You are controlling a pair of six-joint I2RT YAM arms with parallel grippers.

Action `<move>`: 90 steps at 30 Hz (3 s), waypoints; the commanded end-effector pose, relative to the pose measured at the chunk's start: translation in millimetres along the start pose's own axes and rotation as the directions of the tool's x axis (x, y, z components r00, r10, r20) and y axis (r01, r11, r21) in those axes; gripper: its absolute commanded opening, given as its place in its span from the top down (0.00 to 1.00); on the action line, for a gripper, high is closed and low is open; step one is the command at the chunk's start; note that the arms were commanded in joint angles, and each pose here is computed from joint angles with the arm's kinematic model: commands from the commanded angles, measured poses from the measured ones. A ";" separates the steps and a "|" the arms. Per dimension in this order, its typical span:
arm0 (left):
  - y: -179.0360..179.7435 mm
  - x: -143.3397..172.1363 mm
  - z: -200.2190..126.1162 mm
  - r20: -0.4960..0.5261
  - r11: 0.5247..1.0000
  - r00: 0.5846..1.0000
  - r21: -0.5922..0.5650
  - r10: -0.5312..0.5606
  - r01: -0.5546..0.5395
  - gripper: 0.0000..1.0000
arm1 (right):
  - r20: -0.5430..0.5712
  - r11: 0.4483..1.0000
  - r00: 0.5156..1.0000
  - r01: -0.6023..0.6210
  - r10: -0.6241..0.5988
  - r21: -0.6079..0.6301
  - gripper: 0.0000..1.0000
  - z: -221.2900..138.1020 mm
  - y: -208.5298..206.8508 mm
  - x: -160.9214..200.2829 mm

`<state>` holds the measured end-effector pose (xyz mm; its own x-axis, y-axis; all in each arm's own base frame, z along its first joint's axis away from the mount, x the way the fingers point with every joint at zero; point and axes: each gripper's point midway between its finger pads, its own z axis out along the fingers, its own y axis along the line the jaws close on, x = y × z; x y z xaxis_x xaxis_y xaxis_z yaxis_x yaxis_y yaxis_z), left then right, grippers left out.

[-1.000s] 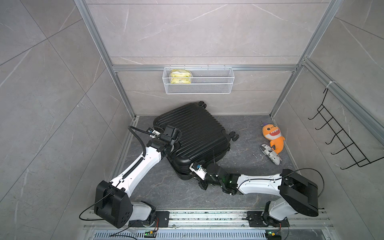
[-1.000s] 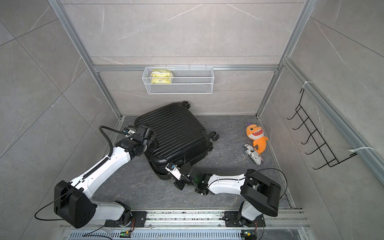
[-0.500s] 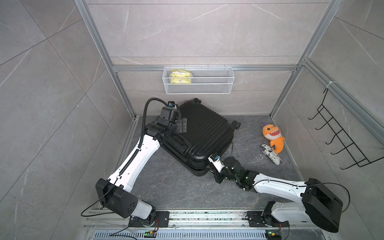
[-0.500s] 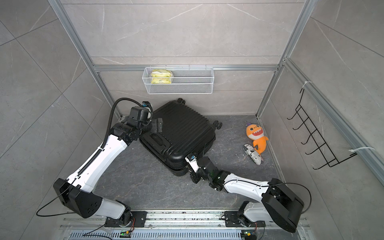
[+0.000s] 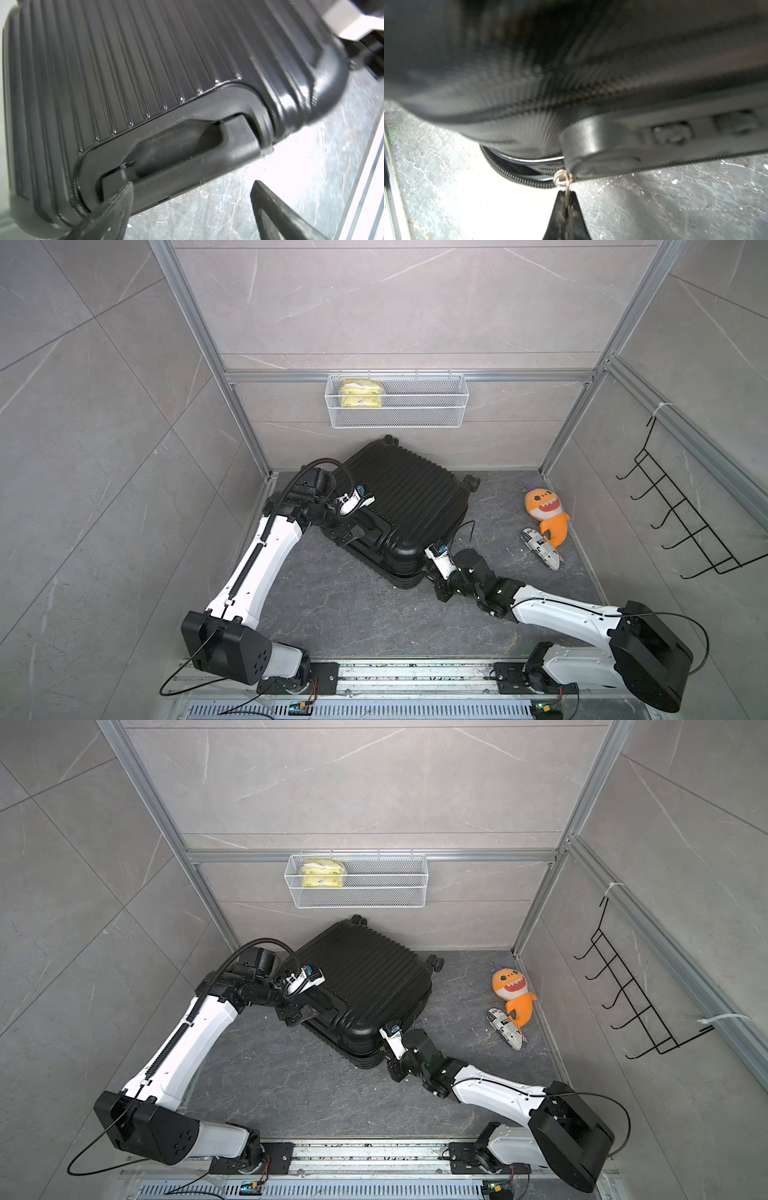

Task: Close the suitcase zippers
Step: Zip the zipper on the suitcase.

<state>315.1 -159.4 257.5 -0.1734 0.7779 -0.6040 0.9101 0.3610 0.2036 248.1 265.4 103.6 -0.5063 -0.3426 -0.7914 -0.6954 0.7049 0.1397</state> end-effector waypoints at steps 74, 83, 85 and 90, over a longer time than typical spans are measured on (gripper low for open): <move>37.0 -90.9 48.6 0.088 0.867 0.929 -0.337 -0.359 0.367 1.00 | -0.088 0.980 0.983 0.148 -0.161 -0.131 1.00 -16.1 32.5 7.7; 33.2 -90.0 40.0 0.116 0.847 0.902 -0.311 -0.415 0.430 1.00 | -0.057 0.968 0.981 0.174 -0.186 -0.181 1.00 -23.1 38.9 4.9; 27.6 -98.1 47.0 0.157 0.829 0.865 -0.246 -0.477 0.502 1.00 | -0.038 0.963 0.985 0.155 -0.167 -0.220 1.00 -20.1 46.7 -1.1; 28.0 -117.5 64.0 0.249 0.695 0.697 -0.112 -0.673 0.711 1.00 | 0.006 0.943 0.985 0.167 -0.173 -0.286 1.00 -12.3 70.2 -11.6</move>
<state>277.4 -249.2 205.6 -0.5375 0.7392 -0.4058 0.8192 0.5719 -0.0434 256.4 258.4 115.9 -0.4396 -0.4289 -0.7892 -0.7199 0.6937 0.0240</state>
